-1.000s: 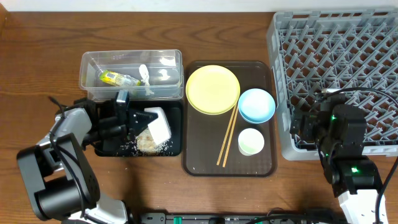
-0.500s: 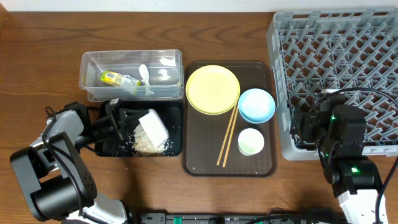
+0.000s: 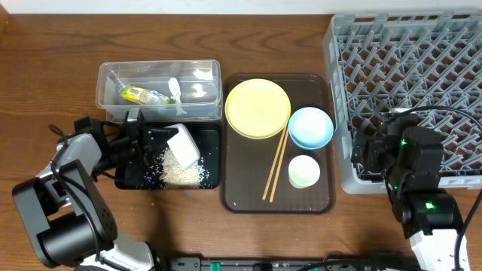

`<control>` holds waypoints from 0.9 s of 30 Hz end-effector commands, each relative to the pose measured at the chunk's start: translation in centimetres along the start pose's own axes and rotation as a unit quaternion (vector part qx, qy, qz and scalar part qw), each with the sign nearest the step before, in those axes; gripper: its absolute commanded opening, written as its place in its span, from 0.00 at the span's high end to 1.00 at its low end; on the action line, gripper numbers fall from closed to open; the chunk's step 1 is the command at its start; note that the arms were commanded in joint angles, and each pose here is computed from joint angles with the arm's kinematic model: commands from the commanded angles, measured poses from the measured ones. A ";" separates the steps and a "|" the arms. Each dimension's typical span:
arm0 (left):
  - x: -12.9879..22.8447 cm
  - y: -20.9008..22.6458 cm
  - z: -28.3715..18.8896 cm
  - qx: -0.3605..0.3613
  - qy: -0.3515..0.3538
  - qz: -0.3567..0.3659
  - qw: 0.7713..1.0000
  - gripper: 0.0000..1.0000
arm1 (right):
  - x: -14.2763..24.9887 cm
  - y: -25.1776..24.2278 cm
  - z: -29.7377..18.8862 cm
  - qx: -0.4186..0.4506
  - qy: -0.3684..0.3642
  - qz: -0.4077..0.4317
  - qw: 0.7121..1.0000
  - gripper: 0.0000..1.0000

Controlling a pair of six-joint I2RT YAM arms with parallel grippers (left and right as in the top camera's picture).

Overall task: Sort waste into correct bins and load items into the dishwasher rack
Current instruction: 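Tip the rice bowl over the black tray to dump the rice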

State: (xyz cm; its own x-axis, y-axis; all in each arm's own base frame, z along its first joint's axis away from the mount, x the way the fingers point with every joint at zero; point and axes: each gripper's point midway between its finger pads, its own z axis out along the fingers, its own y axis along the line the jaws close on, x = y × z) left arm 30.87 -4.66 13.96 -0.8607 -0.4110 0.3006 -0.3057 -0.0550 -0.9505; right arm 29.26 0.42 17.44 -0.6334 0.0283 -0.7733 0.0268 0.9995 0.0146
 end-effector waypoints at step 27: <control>1.2 -1.7 0.3 0.010 0.009 -0.063 0.998 0.94 | -0.8 0.2 -0.4 -0.002 -0.009 0.005 1.000 0.01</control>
State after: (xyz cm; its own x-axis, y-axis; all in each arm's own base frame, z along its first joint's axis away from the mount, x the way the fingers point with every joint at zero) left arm 30.71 -4.80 14.19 -0.7459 -0.3785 0.5481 -0.5291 -0.1631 -0.8327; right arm 29.24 0.42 17.41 -0.6346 0.0282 -0.7724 0.0268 0.9995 0.0145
